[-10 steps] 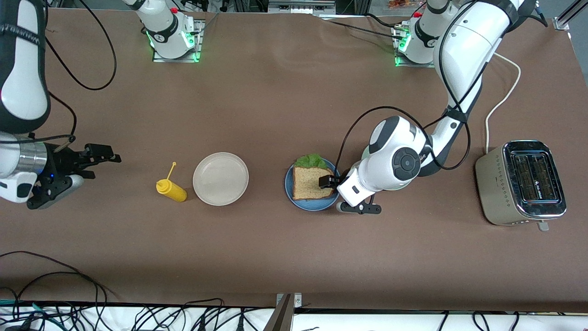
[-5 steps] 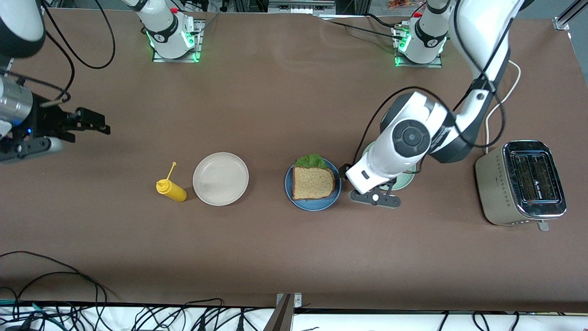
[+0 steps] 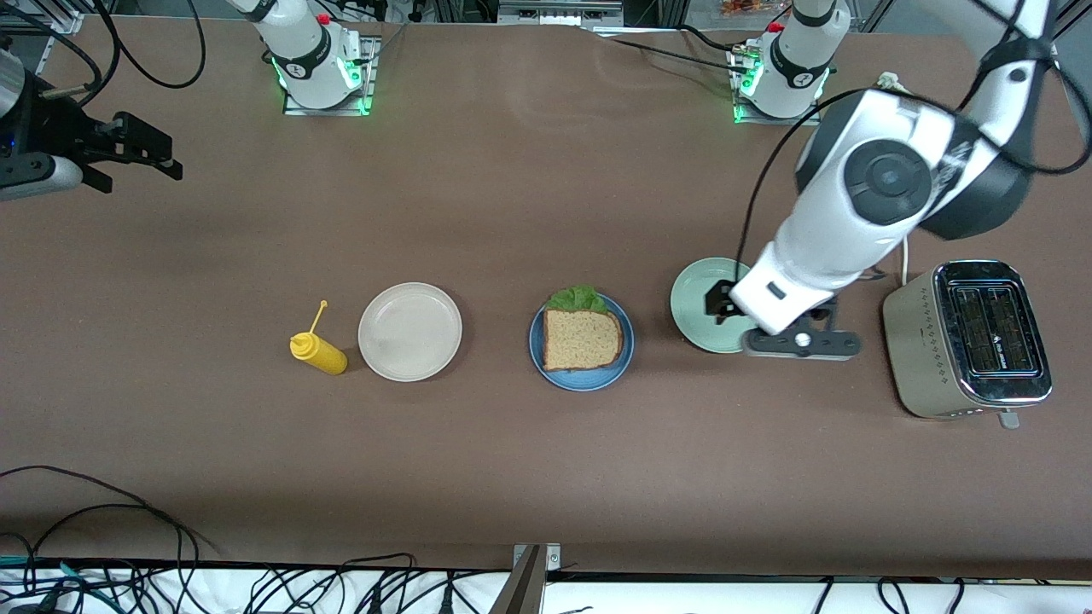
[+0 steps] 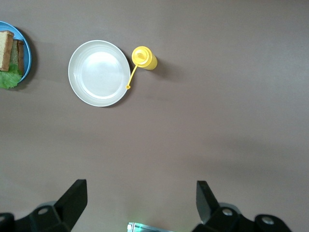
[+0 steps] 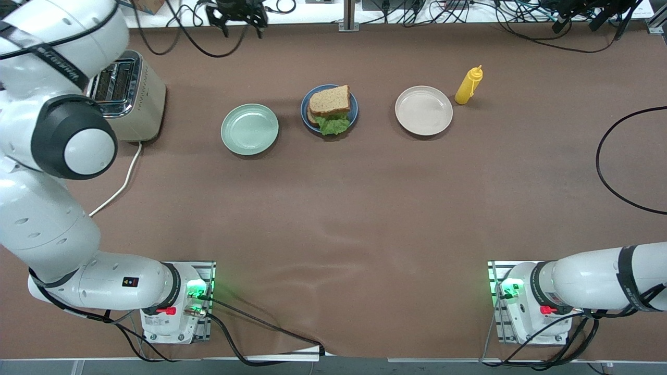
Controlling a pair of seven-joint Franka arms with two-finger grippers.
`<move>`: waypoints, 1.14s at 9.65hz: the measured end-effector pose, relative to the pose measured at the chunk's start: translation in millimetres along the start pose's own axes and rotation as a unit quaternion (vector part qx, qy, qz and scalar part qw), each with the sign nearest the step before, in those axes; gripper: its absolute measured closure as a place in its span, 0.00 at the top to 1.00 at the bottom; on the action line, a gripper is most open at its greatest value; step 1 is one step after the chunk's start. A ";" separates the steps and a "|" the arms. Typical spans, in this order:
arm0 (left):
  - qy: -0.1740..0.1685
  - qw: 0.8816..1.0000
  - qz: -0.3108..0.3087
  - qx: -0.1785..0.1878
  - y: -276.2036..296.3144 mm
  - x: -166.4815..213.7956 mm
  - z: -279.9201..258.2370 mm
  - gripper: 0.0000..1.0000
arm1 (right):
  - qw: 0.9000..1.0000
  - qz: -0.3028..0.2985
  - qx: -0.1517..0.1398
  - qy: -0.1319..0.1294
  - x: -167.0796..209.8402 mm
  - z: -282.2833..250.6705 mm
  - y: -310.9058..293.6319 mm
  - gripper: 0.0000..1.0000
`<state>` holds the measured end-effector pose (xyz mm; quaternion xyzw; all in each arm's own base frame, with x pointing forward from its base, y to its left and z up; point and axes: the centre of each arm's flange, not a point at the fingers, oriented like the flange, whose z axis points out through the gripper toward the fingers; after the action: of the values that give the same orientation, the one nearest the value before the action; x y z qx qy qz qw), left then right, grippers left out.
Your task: Make sandwich in blue plate with both arms
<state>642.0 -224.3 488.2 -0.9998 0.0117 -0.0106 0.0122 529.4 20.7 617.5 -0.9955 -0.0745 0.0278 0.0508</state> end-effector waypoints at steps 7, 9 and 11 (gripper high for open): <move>-0.004 0.999 -0.017 0.031 -69.7 -52.8 -106.9 1.00 | 0.999 0.015 -0.029 -0.003 -5.7 -2.7 21.7 1.00; -0.015 1.000 -0.005 0.021 -107.2 -63.7 -113.1 1.00 | 0.999 0.029 -0.028 -0.002 -8.3 -4.0 37.8 1.00; -0.025 0.999 0.000 0.020 -137.6 -73.8 -110.3 1.00 | 0.999 0.032 -0.029 0.001 -8.4 -6.8 40.7 1.00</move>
<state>569.1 -87.6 600.3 -0.9993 0.0117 0.0141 0.0327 527.5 -21.3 620.4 -0.9985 -0.0438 0.0259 0.0213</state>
